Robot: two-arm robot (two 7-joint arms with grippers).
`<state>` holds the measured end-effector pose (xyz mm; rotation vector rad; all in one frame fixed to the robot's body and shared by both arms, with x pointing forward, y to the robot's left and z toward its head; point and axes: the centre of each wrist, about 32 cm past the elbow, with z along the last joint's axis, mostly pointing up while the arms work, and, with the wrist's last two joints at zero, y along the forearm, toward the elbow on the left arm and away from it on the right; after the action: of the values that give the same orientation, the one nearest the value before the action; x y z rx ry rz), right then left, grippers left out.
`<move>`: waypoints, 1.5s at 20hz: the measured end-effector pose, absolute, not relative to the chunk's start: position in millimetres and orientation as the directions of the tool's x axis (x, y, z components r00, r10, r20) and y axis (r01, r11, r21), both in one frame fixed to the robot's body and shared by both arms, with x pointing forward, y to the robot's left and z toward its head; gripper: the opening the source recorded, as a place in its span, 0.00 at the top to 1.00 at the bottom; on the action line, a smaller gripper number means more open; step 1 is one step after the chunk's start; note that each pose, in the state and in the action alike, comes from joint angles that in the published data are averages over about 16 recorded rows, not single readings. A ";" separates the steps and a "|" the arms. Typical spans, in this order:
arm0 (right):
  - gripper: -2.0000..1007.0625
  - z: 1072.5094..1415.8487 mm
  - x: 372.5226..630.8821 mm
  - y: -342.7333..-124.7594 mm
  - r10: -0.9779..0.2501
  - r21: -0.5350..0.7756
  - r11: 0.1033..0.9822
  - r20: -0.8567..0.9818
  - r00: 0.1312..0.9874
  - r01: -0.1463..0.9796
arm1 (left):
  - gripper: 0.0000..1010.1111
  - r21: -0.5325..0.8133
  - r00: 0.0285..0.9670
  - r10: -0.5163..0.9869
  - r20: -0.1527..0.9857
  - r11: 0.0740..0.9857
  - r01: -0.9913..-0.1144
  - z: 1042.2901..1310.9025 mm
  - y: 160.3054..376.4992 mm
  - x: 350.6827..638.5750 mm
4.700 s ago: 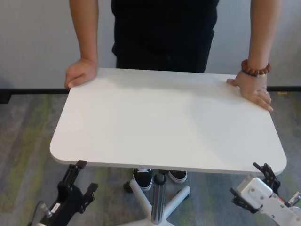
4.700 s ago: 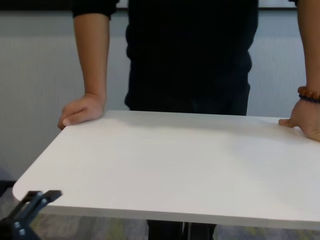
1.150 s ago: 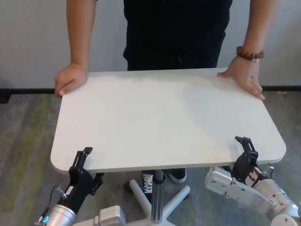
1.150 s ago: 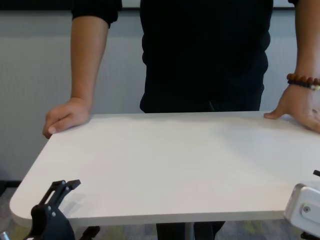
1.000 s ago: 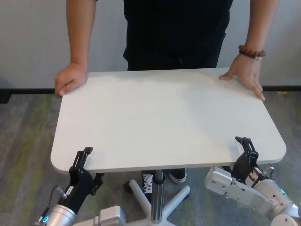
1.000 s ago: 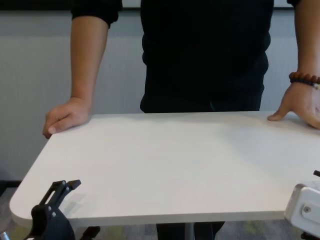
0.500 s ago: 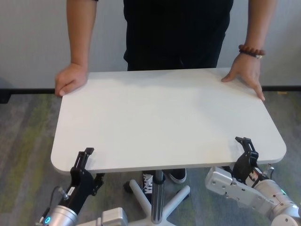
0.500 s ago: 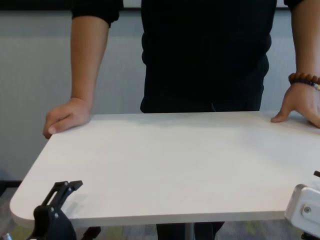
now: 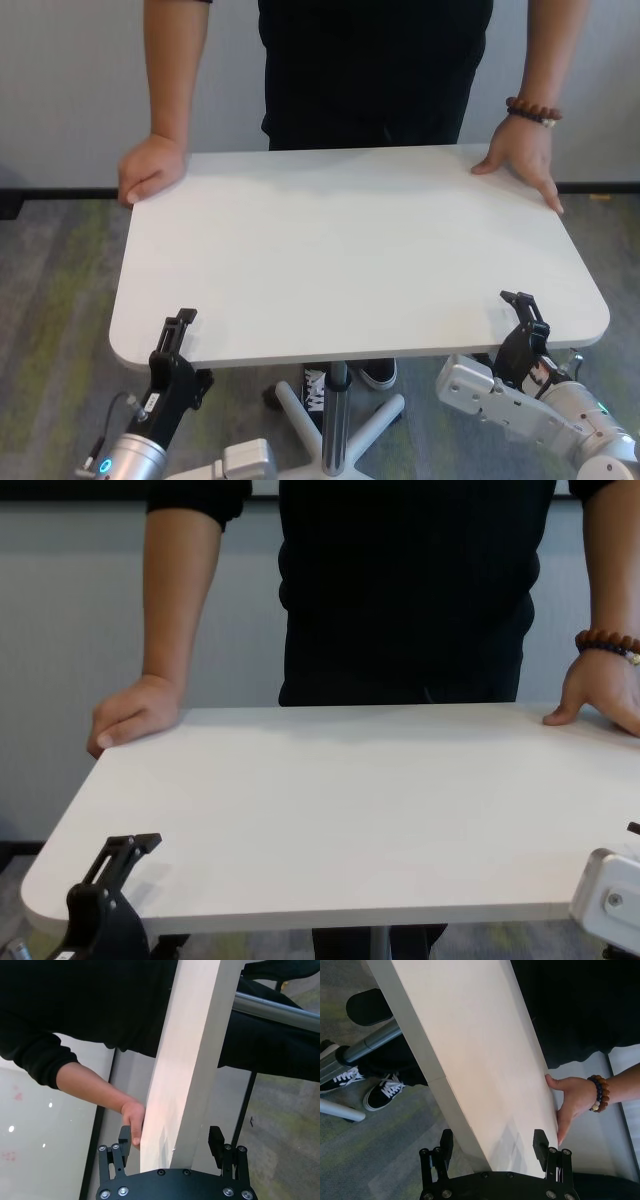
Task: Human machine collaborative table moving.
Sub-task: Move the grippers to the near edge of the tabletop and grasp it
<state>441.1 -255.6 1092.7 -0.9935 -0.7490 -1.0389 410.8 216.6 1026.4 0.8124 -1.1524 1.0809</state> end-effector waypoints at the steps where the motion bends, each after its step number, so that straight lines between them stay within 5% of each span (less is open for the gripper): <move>1: 0.01 1092.7 441.1 -255.6 -0.343 -0.301 0.174 0.874 0.345 0.938 | 0.01 -0.027 0.047 0.237 0.970 0.300 -0.954 1026.3 216.3 411.1; 30: 0.01 1093.0 441.0 -255.8 -0.342 -0.302 0.174 0.874 0.345 0.937 | 0.02 -0.024 0.049 0.239 0.970 0.291 -0.956 1026.2 214.2 413.5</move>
<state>441.0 -255.8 1093.0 -0.9942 -0.7491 -1.0384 413.5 214.2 1026.2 0.8219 -1.1453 1.0884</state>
